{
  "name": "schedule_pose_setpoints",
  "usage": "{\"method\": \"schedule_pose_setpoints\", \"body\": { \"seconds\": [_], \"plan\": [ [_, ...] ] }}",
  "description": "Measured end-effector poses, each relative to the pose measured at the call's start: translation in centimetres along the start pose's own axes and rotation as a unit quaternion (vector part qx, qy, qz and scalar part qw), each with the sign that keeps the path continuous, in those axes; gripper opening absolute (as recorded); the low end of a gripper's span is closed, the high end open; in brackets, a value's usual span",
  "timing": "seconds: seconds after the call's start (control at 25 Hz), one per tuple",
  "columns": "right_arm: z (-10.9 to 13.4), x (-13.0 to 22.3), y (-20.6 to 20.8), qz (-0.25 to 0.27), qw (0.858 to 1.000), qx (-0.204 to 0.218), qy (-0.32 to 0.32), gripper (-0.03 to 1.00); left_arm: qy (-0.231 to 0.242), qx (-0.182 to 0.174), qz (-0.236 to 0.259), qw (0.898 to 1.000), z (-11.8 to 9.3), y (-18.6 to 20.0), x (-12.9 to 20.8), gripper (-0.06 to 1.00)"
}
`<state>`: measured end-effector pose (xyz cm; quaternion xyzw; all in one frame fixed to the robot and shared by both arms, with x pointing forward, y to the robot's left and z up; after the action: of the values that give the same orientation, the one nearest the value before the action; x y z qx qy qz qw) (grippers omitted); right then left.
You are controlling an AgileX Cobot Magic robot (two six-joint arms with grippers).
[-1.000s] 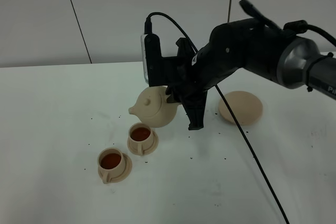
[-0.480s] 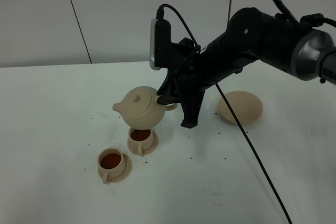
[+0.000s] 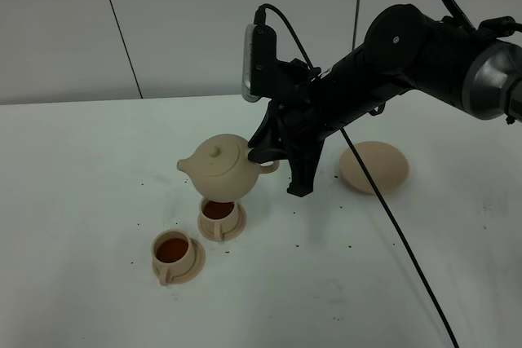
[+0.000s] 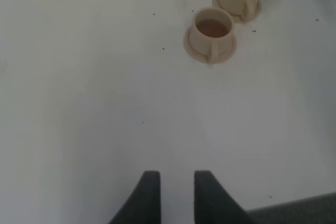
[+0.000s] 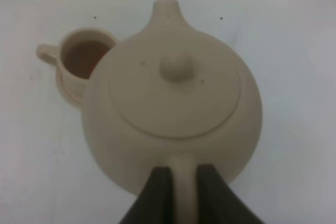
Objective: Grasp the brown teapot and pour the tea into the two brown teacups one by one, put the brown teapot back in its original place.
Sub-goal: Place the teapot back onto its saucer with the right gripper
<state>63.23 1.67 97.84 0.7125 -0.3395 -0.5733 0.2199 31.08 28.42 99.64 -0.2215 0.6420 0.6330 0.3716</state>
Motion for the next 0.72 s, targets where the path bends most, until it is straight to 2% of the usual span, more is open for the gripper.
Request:
{"method": "schedule_pose_setpoints", "body": {
  "seconds": [0.32, 0.72],
  "plan": [
    [-0.2, 0.2, 0.1, 0.000, 1.000, 0.002, -0.001, 0.10, 0.000, 0.000, 0.000, 1.000, 0.0, 0.0, 0.0, 0.23],
    [-3.6, 4.2, 2.3, 0.010, 0.998, 0.040, -0.044, 0.10, 0.000, 0.000, 0.000, 1.000, 0.0, 0.0, 0.0, 0.23]
  ]
}}
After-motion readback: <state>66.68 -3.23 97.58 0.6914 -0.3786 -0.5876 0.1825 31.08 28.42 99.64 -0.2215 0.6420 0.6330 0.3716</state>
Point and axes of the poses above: a point on each arm's last joint axis where the gripper is mounted, y pointing back along that axis away from the gripper, z along the wrist's bending axis when the last joint is at zero, x = y × z, the point moved 8 cm from there along -y, pointing out along that axis toward the gripper, and after that the axes turned 5 degrees about -y, right-handed, at the moved point
